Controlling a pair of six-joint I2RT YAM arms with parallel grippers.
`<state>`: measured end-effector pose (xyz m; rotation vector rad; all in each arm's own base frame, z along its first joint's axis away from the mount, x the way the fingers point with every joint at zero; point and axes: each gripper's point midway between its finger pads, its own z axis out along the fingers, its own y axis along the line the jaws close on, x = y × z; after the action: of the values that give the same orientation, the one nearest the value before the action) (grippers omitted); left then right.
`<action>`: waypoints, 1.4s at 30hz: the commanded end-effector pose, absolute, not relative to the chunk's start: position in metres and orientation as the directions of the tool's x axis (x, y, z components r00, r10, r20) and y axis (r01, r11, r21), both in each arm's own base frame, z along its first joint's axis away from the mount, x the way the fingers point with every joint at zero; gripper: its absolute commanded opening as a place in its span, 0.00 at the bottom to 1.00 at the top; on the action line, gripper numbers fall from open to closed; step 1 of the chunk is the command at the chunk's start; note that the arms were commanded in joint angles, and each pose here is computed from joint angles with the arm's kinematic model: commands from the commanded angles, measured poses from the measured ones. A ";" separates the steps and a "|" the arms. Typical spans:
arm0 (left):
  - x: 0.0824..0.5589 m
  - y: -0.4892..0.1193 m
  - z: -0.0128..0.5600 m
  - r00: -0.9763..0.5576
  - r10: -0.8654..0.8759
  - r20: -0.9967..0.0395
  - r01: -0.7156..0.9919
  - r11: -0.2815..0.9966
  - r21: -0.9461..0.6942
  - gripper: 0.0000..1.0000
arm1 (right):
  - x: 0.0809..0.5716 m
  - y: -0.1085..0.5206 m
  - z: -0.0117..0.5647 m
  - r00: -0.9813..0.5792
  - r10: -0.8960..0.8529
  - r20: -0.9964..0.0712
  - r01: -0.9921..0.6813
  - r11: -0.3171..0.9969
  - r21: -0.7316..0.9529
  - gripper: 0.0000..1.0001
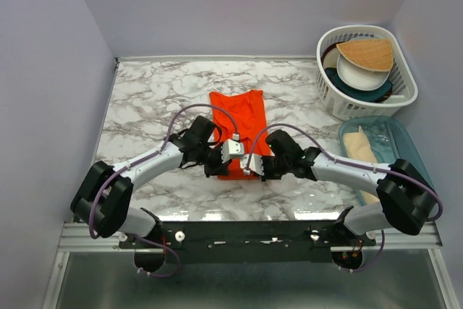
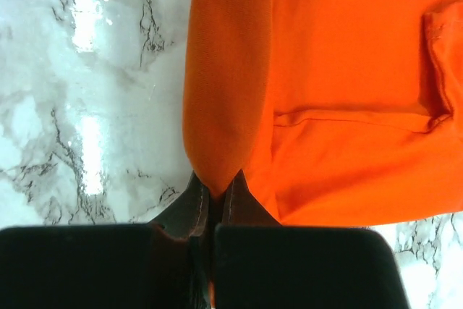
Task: Roll the t-shirts
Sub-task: Roll the T-shirt to the center of the board.
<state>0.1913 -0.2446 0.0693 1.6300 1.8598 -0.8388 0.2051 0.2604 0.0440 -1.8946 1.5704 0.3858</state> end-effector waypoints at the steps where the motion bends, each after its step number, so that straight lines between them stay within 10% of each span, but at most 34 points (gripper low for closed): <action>1: 0.159 -0.231 0.073 -0.251 0.700 -0.669 0.942 0.018 -0.335 0.05 | 0.183 0.254 0.060 0.187 -0.731 -0.656 -0.982 -0.160 -0.101 0.02; 21: 0.185 -0.221 0.073 -0.459 0.733 -0.502 0.787 0.073 -0.613 0.00 | 0.164 0.239 0.083 -0.087 -0.767 -0.635 -0.783 -0.342 0.520 0.03; 42: 0.228 -0.215 0.029 -0.502 0.770 -0.394 0.767 0.186 -0.614 0.01 | 0.204 0.235 0.042 -0.223 -0.850 -0.477 -0.700 -0.201 0.685 0.04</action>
<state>0.2289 -0.2296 0.0455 1.4396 2.3749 -1.3802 0.2213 0.2650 0.0420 -2.0967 1.7007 1.4218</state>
